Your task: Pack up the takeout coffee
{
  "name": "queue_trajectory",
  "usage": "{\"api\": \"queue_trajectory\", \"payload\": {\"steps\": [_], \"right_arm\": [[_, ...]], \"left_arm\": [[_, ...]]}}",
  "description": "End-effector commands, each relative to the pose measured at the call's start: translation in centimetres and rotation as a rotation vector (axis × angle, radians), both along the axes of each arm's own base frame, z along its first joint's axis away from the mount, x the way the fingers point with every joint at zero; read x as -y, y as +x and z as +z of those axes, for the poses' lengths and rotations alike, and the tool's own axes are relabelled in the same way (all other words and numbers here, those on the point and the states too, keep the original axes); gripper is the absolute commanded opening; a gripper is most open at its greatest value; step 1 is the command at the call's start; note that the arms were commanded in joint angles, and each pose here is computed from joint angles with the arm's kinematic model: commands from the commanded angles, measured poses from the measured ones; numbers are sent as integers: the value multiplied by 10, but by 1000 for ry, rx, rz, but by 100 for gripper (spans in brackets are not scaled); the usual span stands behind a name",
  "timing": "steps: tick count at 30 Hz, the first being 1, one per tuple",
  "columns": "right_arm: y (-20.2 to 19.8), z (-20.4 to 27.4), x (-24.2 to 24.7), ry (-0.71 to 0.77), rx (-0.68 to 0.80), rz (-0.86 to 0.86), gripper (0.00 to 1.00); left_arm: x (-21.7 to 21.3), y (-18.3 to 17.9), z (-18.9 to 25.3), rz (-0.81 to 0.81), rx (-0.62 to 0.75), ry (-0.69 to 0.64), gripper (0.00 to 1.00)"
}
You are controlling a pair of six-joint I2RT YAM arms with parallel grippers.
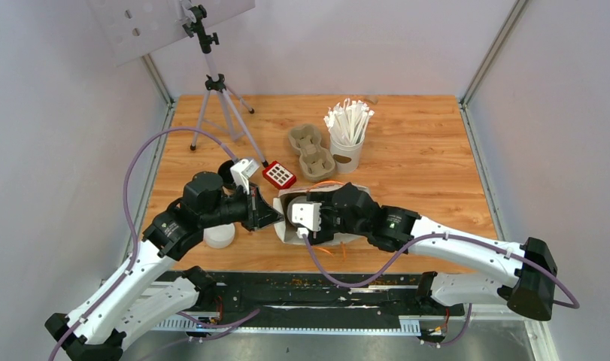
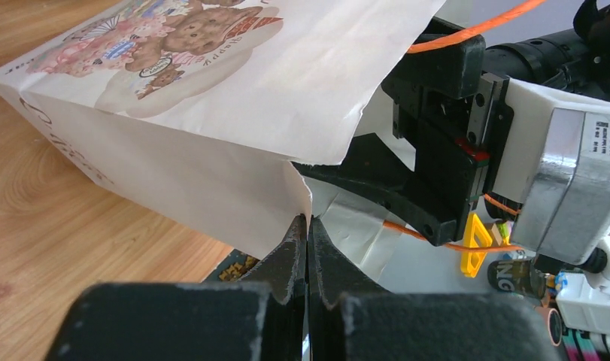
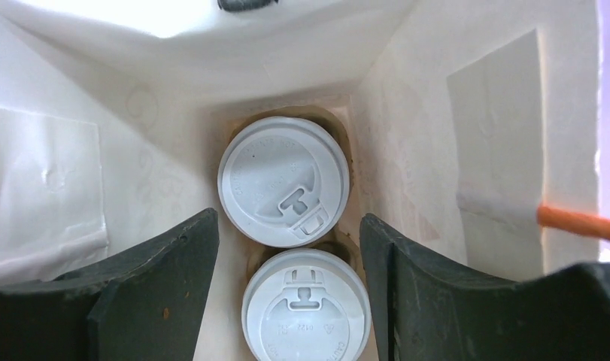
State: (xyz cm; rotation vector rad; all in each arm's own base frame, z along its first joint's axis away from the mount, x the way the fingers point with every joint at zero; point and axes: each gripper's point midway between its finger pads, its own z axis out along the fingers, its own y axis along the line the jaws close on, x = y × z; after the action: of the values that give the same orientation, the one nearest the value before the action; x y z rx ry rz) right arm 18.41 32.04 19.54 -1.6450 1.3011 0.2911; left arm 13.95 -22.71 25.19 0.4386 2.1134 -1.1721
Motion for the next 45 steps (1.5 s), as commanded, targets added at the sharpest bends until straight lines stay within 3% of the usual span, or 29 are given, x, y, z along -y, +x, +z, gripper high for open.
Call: {"api": "queue_trajectory", "payload": {"steps": [1,30,45], "right_arm": [[-13,17,-2,24,-71,25,68],[-4,56,-16,106,-257,-74,63],[9,83,-24,186,-311,-138,62]], "left_arm": [[1,-3,31,-5,48,-62,0],[-18,4,24,151,-85,43,0],[-29,13,15,230,-96,113,5]]}}
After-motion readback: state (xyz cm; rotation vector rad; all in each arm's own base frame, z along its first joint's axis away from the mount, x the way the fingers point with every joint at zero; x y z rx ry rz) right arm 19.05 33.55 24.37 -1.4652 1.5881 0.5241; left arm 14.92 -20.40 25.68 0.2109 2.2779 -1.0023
